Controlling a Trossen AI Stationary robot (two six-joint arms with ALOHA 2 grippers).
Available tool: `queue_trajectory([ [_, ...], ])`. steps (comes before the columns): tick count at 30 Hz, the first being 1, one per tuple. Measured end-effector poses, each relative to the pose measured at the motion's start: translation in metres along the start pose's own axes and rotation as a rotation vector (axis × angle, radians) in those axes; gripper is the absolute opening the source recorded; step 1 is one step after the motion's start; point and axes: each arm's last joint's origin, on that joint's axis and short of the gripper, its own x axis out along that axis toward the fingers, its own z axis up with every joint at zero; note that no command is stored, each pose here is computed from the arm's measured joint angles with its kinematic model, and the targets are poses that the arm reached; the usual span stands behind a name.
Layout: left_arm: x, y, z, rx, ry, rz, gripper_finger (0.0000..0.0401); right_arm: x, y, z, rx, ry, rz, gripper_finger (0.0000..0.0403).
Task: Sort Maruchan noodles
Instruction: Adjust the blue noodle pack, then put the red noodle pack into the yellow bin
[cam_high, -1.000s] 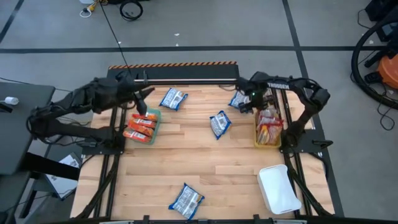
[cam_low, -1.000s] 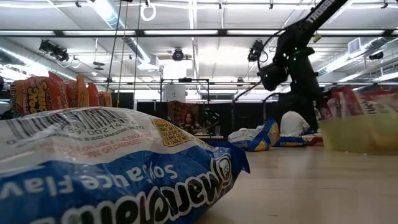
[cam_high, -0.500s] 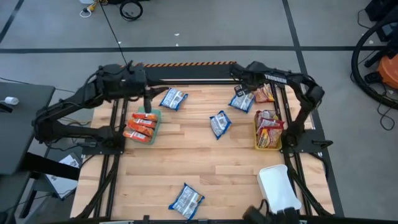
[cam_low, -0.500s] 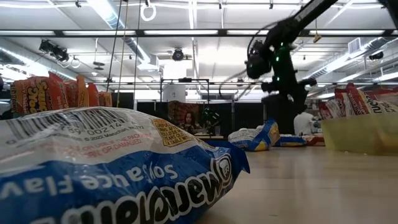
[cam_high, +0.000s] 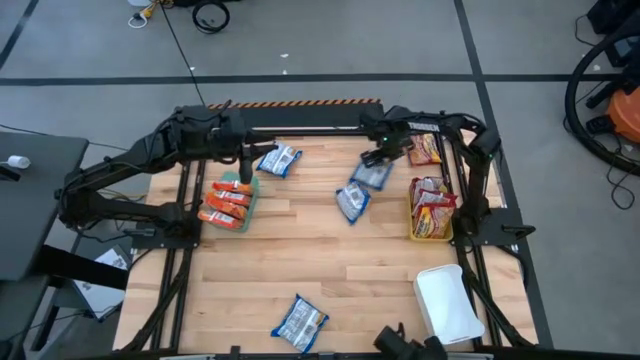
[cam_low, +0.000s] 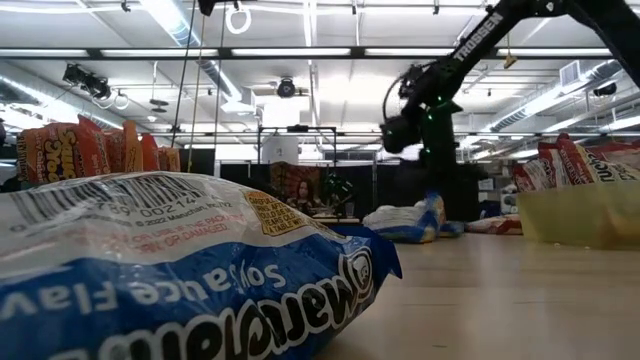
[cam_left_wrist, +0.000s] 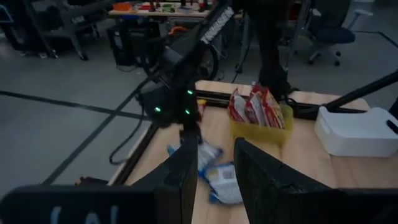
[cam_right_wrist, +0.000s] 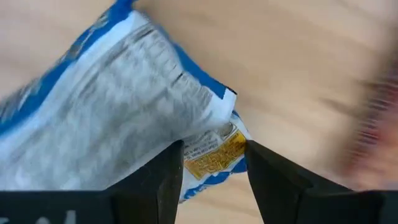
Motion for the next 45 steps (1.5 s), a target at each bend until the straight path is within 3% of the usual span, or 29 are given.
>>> queue_trajectory([
  [2, 0.000, 0.000, 0.000, 0.019, -0.004, 0.009, 0.0109, -0.008, 0.010, -0.003, -0.029, -0.055, 0.039, 0.0178],
  [4, 0.000, 0.000, 0.001, 0.026, -0.013, 0.012, 0.0109, -0.023, 0.012, -0.008, -0.028, -0.138, -0.001, 0.0178],
  [7, 0.000, 0.001, 0.003, 0.029, -0.030, 0.015, 0.0109, -0.036, 0.003, -0.010, 0.003, -0.225, -0.150, 0.0178],
  [11, 0.000, 0.001, 0.004, 0.030, -0.041, 0.016, 0.0109, -0.040, -0.017, -0.017, -0.082, -0.157, -0.336, 0.0178],
  [17, 0.000, 0.000, 0.001, 0.050, -0.009, 0.013, 0.0109, -0.021, -0.042, -0.033, -0.314, 0.086, -0.428, 0.0178],
  [21, -0.004, 0.000, 0.001, 0.053, -0.004, 0.013, 0.0109, 0.000, -0.048, -0.048, -0.399, 0.177, -0.442, 0.0178],
  [23, -0.005, 0.000, 0.001, 0.054, -0.006, 0.014, 0.0109, 0.012, -0.048, -0.052, -0.421, 0.168, -0.440, 0.0178],
  [27, -0.005, 0.000, 0.001, 0.057, -0.010, 0.014, 0.0109, 0.027, -0.048, -0.054, -0.436, 0.076, -0.549, 0.0178],
  [31, -0.006, 0.000, 0.001, 0.057, -0.013, 0.014, 0.0109, 0.034, -0.042, -0.050, -0.495, 0.014, -0.501, 0.0170],
  [36, -0.008, 0.000, 0.002, 0.025, -0.017, 0.014, 0.0109, 0.037, -0.041, -0.049, -0.486, -0.010, -0.493, 0.0125],
  [41, -0.017, -0.002, 0.005, 0.022, -0.048, -0.030, 0.0109, 0.024, -0.038, -0.045, -0.444, -0.028, -0.490, 0.0024],
  [45, -0.022, -0.004, 0.004, -0.013, -0.040, -0.084, 0.0109, -0.011, -0.030, -0.040, -0.468, -0.063, -0.494, 0.0011],
])
